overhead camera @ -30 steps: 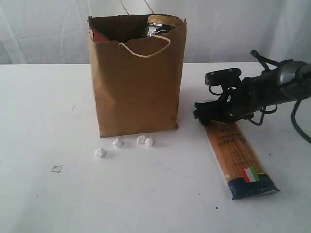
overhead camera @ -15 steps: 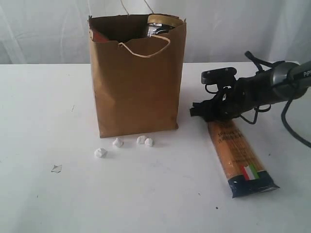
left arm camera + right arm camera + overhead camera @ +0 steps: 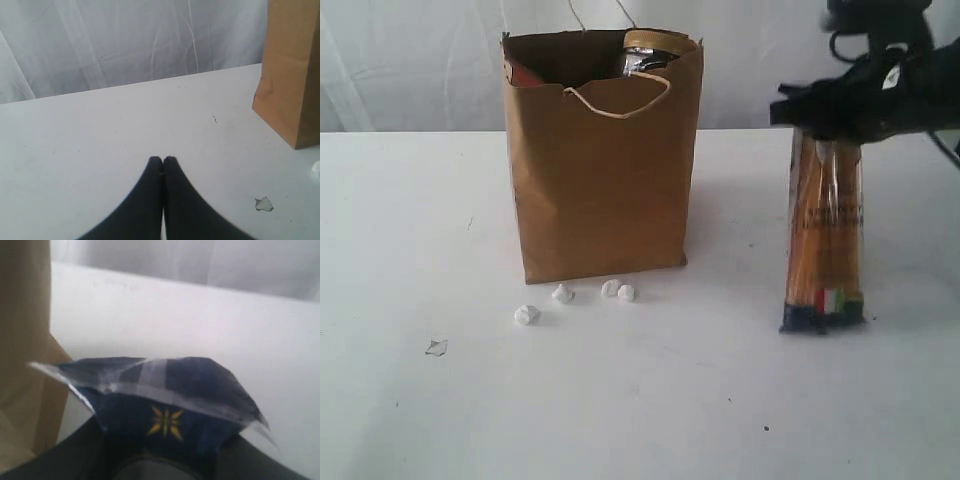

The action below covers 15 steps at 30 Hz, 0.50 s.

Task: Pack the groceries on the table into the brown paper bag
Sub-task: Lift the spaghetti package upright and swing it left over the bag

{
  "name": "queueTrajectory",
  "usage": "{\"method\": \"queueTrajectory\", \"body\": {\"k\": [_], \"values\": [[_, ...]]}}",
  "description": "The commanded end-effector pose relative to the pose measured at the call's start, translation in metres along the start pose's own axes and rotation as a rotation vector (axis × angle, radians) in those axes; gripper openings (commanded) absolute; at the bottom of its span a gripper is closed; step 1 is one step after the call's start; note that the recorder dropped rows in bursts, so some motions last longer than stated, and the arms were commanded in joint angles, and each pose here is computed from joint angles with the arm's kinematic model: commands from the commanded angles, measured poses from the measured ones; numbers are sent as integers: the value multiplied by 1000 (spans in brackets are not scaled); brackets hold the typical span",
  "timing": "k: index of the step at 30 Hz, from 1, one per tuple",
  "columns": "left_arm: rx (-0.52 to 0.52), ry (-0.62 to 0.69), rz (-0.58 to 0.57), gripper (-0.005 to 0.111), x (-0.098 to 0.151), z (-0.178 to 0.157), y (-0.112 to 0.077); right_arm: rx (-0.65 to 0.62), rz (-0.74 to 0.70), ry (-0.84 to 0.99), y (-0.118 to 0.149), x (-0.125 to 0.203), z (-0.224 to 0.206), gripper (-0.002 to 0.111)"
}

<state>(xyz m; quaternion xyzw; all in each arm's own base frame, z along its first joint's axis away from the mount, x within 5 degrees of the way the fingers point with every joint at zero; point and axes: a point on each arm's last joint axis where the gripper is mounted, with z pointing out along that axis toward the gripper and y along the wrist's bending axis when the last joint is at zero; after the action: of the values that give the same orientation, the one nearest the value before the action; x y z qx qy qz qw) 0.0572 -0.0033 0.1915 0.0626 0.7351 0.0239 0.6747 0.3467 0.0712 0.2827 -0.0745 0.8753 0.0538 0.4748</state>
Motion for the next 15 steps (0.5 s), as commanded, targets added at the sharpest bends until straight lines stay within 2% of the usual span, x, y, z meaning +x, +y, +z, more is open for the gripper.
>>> {"method": "queueTrajectory", "body": {"k": [1,7,15], "values": [[-3,-10,-9,0,0,0,0,-11,29,-271,-1,-41,-70,0],[-3,-10,-9,0,0,0,0,-32,60,-510,1,-65,-125,0],[-3,-10,-9,0,0,0,0,-96,215,-741,0,-82,-171,0]]}}
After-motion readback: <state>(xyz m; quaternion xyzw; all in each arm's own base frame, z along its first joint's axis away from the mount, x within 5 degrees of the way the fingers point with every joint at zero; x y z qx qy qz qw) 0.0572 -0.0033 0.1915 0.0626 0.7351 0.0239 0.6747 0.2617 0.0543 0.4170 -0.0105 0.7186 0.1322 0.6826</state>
